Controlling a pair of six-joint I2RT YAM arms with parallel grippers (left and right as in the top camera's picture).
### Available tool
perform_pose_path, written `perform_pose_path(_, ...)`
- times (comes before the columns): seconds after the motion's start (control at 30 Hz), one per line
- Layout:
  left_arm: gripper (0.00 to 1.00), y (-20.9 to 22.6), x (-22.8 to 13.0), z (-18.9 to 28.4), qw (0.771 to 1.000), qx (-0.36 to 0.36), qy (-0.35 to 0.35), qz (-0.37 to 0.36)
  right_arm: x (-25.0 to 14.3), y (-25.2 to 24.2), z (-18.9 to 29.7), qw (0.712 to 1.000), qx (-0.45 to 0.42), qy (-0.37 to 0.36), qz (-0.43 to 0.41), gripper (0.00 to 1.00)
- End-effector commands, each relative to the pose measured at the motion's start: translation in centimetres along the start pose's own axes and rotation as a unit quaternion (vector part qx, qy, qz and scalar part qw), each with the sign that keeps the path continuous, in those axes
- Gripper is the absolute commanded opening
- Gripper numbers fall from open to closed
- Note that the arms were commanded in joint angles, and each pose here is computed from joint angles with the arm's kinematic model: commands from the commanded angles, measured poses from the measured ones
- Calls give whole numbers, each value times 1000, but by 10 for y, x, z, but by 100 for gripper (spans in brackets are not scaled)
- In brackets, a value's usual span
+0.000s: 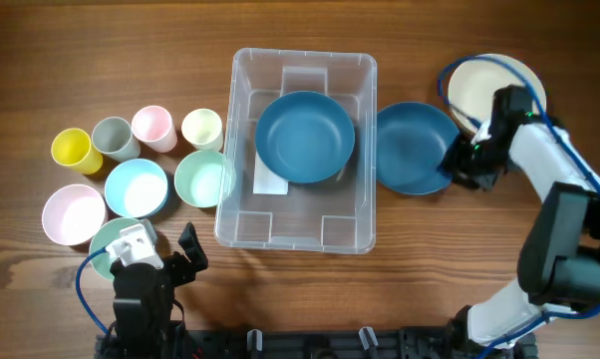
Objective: Pack container
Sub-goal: 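Grasp the second dark blue bowl rim with the right gripper, then stack the second dark blue bowl into the container with the right gripper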
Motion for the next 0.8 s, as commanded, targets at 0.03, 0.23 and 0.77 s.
perform_pose_path(0.03, 100, 0, 0, 0, 1000, -2, -2, 3, -11, -6, -10, 1000, 0, 22, -14, 4)
perform_pose_path(0.23, 100, 0, 0, 0, 1000, -2, -2, 3, -7, 4, 74, 993, 12, -118, -10, 4)
perform_pose_path(0.77, 100, 0, 0, 0, 1000, -2, -2, 3, -75, 118, 200, 897, 252, -287, 221, 5)
Point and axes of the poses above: each gripper's point midway between its finger pads, its own z axis back along the fingers, its own y axis along the line the jaws close on, x = y × z, the point moved 4 cm from there along z, back along the fingers, and after that the axes turned 6 degrees about -z, right-handed, at the moved point
